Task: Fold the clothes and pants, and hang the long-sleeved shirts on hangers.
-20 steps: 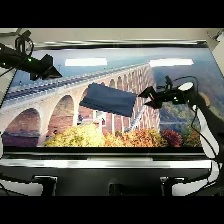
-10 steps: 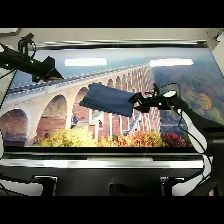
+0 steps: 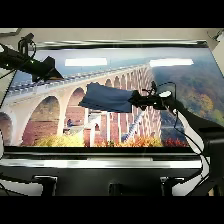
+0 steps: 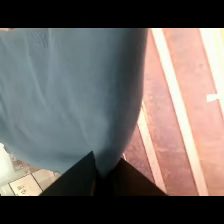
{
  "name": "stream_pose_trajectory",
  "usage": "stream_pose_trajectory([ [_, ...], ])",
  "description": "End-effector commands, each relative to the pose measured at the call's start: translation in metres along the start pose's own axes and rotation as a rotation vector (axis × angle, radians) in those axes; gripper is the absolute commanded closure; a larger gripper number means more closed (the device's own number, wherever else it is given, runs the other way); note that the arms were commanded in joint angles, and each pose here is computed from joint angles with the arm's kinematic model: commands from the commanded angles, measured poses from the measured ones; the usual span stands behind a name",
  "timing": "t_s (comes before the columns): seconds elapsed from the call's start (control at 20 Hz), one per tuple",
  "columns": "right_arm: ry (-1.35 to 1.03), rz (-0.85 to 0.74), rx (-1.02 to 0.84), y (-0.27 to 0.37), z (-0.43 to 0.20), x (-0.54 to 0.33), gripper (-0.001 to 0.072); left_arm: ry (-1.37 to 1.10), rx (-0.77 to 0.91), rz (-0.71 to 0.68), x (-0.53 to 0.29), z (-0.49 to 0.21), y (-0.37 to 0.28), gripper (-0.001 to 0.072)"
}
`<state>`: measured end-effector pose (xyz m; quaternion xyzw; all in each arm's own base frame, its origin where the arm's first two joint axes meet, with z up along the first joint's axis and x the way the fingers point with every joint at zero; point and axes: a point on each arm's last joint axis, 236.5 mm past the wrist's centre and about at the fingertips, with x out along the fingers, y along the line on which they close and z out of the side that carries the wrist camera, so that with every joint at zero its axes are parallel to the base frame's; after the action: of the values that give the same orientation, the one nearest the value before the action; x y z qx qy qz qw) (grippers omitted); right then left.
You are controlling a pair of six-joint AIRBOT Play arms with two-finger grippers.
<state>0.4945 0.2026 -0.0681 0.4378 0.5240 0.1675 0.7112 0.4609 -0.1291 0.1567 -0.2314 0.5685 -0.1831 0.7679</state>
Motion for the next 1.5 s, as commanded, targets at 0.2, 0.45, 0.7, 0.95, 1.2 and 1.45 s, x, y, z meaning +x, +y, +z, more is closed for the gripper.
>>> stream_pose_trajectory([
  [0.2, -0.173, -0.005, -0.100, 0.048, 0.082, -0.055, 0.0681, 0.002, 0.000, -0.005, 0.000, 0.000, -0.001, 0.0691],
  [0.45, -0.441, -0.138, -0.074, 0.018, 0.191, -0.174, 0.0681, 0.006, 0.004, -0.013, 0.001, -0.002, -0.005, 0.0691],
  [0.7, -0.687, -0.313, -0.016, -0.062, 0.257, -0.324, 0.0681, 0.014, 0.015, -0.017, 0.004, -0.004, -0.010, 0.0691],
  [0.95, -0.811, -0.465, 0.193, -0.176, 0.249, -0.454, 0.0681, 0.022, 0.020, -0.020, 0.007, -0.007, -0.016, 0.0691],
  [1.2, -0.663, -0.727, 0.493, -0.276, 0.162, -0.512, 0.0681, 0.028, 0.009, -0.022, 0.010, -0.010, -0.020, 0.0691],
  [1.45, -0.363, -0.976, 0.712, -0.311, 0.064, -0.516, 0.0681, 0.035, 0.018, -0.025, 0.012, -0.012, -0.024, 0.0691],
])
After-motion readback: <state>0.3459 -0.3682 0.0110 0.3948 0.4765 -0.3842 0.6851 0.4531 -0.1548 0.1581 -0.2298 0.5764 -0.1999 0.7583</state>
